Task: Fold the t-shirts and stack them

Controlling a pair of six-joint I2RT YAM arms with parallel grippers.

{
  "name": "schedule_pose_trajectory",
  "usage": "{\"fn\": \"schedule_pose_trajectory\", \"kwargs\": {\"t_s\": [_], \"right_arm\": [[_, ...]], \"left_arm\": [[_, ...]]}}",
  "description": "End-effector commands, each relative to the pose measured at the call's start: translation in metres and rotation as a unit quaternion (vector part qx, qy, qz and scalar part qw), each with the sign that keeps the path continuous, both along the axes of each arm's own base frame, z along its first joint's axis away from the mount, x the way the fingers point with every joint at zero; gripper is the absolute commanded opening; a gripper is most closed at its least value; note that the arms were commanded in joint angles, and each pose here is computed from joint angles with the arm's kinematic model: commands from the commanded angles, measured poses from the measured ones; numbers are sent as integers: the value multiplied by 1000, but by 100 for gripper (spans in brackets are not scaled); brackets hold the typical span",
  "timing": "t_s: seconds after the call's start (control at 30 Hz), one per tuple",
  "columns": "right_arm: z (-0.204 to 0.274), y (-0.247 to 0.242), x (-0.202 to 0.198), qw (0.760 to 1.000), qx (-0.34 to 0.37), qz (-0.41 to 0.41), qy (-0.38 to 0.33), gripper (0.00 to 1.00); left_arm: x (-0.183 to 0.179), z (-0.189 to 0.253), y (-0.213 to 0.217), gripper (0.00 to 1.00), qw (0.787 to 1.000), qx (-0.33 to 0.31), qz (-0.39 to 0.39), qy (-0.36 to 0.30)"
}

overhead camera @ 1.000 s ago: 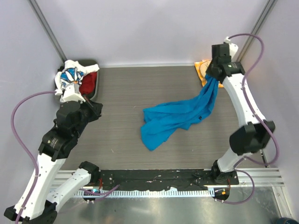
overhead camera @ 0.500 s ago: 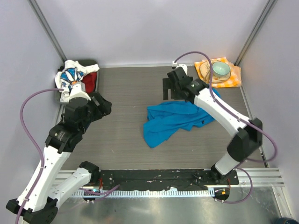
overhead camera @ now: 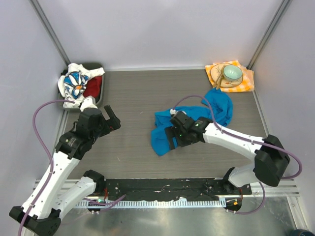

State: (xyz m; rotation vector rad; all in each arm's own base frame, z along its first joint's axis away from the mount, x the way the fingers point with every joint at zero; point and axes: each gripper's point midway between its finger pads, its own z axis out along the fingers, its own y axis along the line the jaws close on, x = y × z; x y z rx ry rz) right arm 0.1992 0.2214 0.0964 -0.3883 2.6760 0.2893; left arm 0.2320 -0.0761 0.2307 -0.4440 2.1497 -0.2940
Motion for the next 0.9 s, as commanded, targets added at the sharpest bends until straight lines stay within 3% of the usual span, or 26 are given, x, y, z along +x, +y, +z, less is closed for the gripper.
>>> {"fn": "schedule_pose_trajectory", "kwargs": {"t_s": [0.0, 0.3, 0.87], "right_arm": [[-7, 51, -12, 998, 49, 42, 10, 91], [-35, 101, -35, 993, 19, 111, 22, 90], [-38, 116, -19, 990, -41, 135, -7, 87]], "left_arm": [[4, -3, -1, 100, 1000, -12, 10, 1], [5, -4, -1, 100, 1000, -7, 10, 0], [10, -9, -2, 100, 1000, 1, 7, 1]]}}
